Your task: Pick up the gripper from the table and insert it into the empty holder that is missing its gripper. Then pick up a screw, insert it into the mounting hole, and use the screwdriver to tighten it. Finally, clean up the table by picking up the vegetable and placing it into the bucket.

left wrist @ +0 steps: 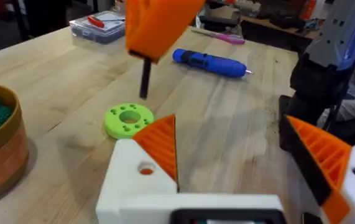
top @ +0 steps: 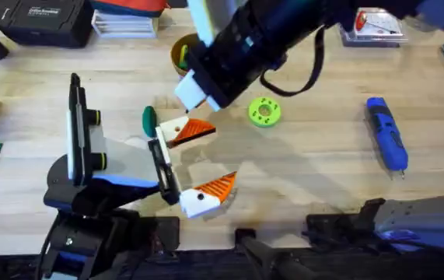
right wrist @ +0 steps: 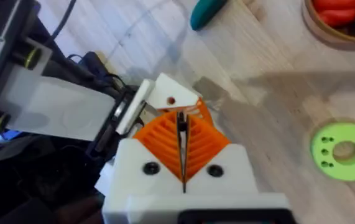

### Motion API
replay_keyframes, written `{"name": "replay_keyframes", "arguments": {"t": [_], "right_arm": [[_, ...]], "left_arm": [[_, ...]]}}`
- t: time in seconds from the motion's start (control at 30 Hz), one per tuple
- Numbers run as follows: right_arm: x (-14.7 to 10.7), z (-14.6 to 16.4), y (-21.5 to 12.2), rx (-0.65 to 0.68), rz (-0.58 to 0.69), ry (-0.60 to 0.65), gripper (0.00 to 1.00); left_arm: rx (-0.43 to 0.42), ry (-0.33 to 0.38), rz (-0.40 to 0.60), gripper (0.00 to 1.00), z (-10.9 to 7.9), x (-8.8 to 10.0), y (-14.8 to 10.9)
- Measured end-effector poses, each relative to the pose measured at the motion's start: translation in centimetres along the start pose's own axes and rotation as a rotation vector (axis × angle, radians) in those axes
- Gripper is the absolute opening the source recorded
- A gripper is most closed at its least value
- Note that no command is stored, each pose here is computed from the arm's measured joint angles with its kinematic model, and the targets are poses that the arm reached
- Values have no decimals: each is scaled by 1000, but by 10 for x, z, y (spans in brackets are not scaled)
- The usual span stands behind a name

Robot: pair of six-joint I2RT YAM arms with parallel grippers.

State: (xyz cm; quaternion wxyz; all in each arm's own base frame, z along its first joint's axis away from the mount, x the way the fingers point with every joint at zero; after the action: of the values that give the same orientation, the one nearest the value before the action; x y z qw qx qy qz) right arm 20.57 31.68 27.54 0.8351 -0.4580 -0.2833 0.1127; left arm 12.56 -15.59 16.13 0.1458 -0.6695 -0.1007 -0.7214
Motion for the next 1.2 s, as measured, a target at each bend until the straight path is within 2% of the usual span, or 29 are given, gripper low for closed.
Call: {"name": "replay_keyframes", "arguments": {"t": [0.23, 0.83, 1.2], "right_arm": [[-5, 11, 14, 14, 35, -28, 5], [-9, 10, 45, -4, 106, -27, 5], [-8, 11, 48, 0, 102, -32, 5]], "left_arm": [[0, 0, 0, 986, 0, 0, 0], [0, 0, 0, 987, 0, 0, 0], [0, -1, 0, 986, 0, 0, 0]]}}
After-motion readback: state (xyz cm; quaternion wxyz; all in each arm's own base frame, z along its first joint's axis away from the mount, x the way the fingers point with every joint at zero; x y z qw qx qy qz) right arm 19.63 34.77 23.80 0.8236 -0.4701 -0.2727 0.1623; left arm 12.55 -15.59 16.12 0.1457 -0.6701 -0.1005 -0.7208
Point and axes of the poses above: each hand's point on the last joint's axis, 136 mm out from that joint toward the fingers, its own y axis out along the fingers, its own z axis along the line the jaws close on, x = y × z, the point moved 2 cm from there along -y, back along the fingers, and after that the axes turned 13 degrees about y, right-handed, at the moved point
